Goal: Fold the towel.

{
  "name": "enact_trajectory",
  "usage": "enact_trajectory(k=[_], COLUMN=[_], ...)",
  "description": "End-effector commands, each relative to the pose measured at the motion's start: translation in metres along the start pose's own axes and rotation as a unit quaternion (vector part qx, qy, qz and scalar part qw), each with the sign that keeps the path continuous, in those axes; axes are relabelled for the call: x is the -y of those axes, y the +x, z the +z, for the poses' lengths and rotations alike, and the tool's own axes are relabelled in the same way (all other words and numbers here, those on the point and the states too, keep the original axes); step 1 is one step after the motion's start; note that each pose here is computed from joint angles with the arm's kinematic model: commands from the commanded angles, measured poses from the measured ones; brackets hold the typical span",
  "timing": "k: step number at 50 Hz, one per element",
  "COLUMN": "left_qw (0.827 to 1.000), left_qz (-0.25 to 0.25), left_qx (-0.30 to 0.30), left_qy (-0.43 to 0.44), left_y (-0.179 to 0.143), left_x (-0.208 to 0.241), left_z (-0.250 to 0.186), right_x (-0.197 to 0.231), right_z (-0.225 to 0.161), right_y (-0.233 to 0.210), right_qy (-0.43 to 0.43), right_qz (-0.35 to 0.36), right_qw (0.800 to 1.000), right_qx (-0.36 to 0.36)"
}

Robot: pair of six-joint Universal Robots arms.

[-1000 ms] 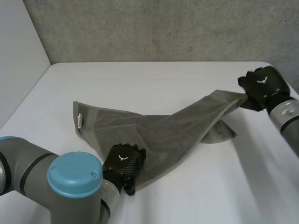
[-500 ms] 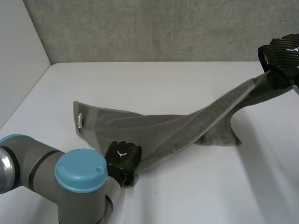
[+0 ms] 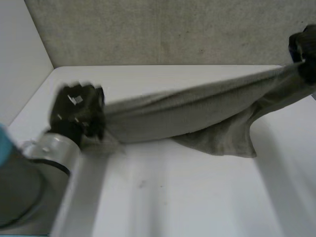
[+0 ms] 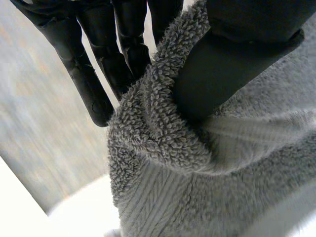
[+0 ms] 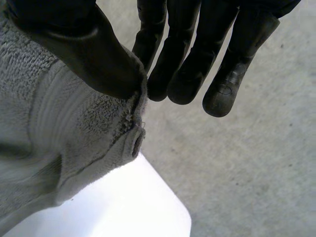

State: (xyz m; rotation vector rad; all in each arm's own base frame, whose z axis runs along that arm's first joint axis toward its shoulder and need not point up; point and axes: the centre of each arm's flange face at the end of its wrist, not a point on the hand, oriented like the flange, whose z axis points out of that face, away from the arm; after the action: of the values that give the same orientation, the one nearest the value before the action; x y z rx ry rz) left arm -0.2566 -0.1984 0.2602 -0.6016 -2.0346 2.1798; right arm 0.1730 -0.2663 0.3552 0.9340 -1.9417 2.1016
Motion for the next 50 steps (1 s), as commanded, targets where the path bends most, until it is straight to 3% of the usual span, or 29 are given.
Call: enact_trajectory(k=[1,6,11,16,21,25,30,32,33,35,36,37,38,40,41,43,47,50], left_qw=[0.995,0.998,0.998,0.988,0.98,0.981,0.99,0.998,0.998,0.999,0.998,0.993,0.993,0.973,0.973,0.948,0.933,0.946], left_qz=[0.022,0.03,0.032,0.02,0.015,0.016,0.022,0.026,0.026,0.029,0.031,0.029,0.029,0.011,0.011,-0.016,-0.04,-0.052], left_qx=[-0.003,-0.011,-0.008,-0.04,-0.055,-0.055,-0.043,-0.025,-0.024,-0.013,-0.001,0.013,0.013,0.033,0.033,0.041,0.041,0.035], left_qy=[0.094,0.06,-0.046,-0.151,-0.189,-0.187,-0.134,-0.059,-0.058,-0.008,0.051,0.113,0.114,0.227,0.228,0.314,0.354,0.319], left_y=[-0.028,-0.043,-0.06,-0.06,-0.055,-0.056,-0.062,-0.071,-0.071,-0.076,-0.082,-0.088,-0.088,-0.098,-0.098,-0.107,-0.115,-0.114], left_x=[0.074,0.081,0.037,-0.024,-0.056,-0.063,-0.044,-0.008,-0.008,0.017,0.046,0.074,0.075,0.123,0.123,0.161,0.174,0.156], left_z=[-0.008,0.0,0.028,0.057,0.078,0.095,0.131,0.155,0.155,0.166,0.174,0.179,0.179,0.18,0.18,0.172,0.169,0.172], right_x=[0.042,0.046,0.017,-0.027,-0.05,-0.063,-0.056,-0.026,-0.026,0.023,0.023,0.049,0.049,0.091,0.091,0.122,0.124,0.109], right_z=[-0.016,-0.02,-0.005,0.018,0.034,0.052,0.092,0.121,0.121,0.141,0.141,0.145,0.145,0.141,0.141,0.127,0.119,0.118], right_y=[0.018,0.015,-0.003,-0.043,-0.073,-0.081,-0.086,-0.076,-0.076,-0.05,-0.049,-0.035,-0.035,-0.008,-0.008,0.009,0.01,-0.001], right_qy=[0.04,0.028,-0.036,-0.117,-0.143,-0.155,-0.108,-0.029,-0.029,0.088,0.089,0.153,0.154,0.263,0.264,0.338,0.343,0.305], right_qz=[-0.013,-0.008,0.005,-0.024,-0.054,-0.058,-0.082,-0.102,-0.102,-0.096,-0.096,-0.081,-0.081,-0.052,-0.051,-0.039,-0.044,-0.042], right_qw=[0.999,1.0,0.997,0.98,0.966,0.963,0.976,0.99,0.99,0.991,0.991,0.984,0.984,0.956,0.956,0.927,0.924,0.942], right_qx=[-0.021,0.005,0.066,0.159,0.21,0.212,0.17,0.096,0.096,-0.002,-0.002,-0.047,-0.048,-0.115,-0.116,-0.158,-0.164,-0.136])
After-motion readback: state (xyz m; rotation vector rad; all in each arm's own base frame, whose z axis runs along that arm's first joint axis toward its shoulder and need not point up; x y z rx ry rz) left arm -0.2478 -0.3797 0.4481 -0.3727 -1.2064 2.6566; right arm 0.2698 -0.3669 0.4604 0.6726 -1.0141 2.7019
